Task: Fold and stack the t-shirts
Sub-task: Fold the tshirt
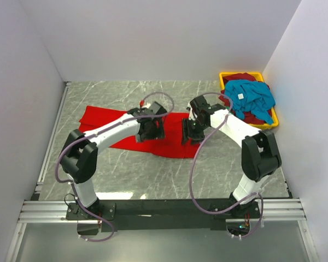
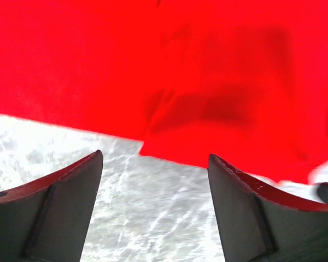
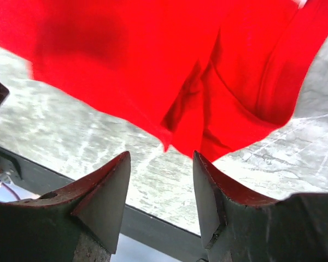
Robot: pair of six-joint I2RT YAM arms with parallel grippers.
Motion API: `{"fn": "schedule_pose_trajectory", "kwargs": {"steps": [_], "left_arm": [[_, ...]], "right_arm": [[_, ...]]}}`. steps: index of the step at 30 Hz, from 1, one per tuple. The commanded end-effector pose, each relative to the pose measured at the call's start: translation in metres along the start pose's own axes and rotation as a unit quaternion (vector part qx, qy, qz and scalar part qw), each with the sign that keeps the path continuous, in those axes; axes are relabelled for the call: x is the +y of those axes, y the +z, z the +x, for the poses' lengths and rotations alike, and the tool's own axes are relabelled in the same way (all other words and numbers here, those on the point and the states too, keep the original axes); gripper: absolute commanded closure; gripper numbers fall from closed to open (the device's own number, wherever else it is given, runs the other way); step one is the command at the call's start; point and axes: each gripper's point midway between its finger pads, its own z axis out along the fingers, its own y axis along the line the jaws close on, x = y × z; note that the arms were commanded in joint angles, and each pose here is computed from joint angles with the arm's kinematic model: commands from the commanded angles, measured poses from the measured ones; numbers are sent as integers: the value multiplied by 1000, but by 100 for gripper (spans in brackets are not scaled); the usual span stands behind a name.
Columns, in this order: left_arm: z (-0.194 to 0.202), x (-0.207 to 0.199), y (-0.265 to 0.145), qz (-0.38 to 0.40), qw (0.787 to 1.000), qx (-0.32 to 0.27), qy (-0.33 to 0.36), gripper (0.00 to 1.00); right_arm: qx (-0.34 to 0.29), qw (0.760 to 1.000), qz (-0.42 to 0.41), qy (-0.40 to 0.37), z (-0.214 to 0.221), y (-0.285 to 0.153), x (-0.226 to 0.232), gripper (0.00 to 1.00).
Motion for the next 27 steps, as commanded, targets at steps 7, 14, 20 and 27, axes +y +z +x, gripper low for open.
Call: {"fn": "schedule_pose_trajectory", "kwargs": {"steps": [7, 14, 20, 27], "left_arm": [[-92, 40, -12, 26, 996, -75, -41, 9], [-136, 92, 19, 20, 994, -93, -57, 7], [-152, 121, 55, 17, 994, -85, -59, 7], [-155, 151, 93, 1, 996, -67, -67, 7]], "right_arm": [[-72, 994, -78, -37, -47, -24, 46, 44], [-18, 995, -94, -18, -42, 15, 45, 44], [7, 997, -71, 13, -36, 43, 32, 44], [20, 999, -27, 36, -32, 66, 9, 44]]}}
